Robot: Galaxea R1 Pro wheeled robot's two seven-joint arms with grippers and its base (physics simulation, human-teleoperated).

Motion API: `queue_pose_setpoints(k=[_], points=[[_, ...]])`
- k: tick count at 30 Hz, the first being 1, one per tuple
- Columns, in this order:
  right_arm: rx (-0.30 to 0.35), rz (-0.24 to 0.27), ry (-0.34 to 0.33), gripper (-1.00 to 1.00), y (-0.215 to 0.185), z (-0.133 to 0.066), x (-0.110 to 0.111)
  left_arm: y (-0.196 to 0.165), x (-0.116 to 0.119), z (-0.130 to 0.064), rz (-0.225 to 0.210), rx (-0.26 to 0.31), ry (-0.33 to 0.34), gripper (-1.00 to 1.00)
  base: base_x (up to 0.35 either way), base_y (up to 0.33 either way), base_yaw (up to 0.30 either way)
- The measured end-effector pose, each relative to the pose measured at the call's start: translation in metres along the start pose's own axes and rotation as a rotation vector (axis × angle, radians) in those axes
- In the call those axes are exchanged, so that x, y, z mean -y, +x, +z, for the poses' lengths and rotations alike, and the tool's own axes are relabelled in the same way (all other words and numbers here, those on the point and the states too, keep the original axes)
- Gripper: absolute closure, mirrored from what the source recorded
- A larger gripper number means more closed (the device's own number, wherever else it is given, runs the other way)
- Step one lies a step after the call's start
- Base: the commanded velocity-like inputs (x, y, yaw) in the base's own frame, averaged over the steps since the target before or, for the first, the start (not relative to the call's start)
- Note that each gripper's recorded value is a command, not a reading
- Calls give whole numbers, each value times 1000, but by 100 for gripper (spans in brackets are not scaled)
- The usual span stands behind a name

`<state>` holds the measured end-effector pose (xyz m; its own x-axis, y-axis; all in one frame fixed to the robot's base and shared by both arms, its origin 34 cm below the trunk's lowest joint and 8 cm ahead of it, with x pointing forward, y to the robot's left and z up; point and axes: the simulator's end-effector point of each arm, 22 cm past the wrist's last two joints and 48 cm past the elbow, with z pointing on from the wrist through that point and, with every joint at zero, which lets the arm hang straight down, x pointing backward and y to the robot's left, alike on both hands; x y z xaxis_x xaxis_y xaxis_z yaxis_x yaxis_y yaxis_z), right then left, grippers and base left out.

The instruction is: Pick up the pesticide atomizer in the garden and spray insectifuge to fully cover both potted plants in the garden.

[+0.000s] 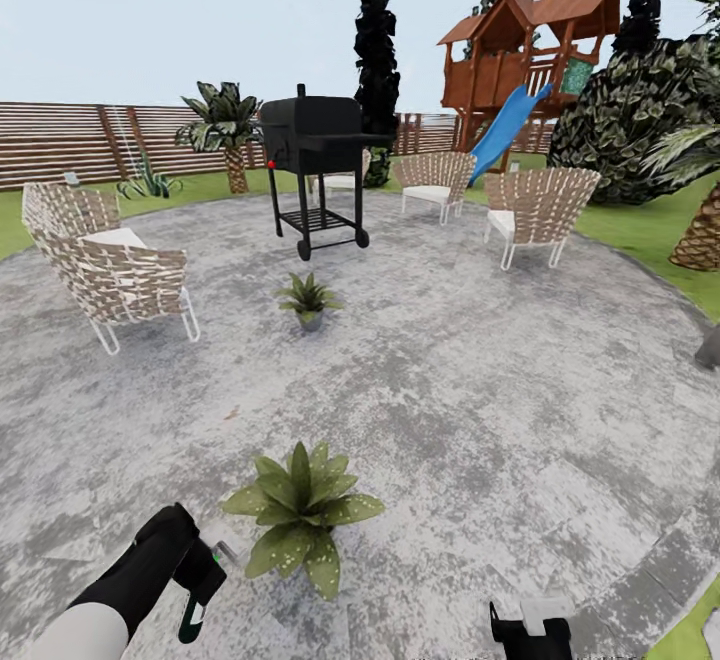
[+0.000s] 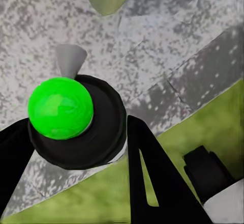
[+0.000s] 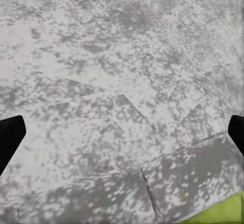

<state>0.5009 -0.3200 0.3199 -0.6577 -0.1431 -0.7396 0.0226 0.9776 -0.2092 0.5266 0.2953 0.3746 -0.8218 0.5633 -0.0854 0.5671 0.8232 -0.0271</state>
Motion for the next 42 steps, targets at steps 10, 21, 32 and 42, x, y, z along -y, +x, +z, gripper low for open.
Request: queue_pose_setpoints(k=[10,21,32,42], points=[[2,-9,-7,-100,0,0,-1,34,1,9,36,-85,-14,100,0,24,-23],[0,-3,-5,-100,0,0,-2,36,-2,9,26,-93,-25,100,0,298,-171],[0,-4,-5,-100,0,0,-2,68,6,26,26,-148,-38,100,0,97,-209],[-1,-4,-6,-100,0,0,-2,62,-8,21,-67,-98,-64,100,0,161,-127]])
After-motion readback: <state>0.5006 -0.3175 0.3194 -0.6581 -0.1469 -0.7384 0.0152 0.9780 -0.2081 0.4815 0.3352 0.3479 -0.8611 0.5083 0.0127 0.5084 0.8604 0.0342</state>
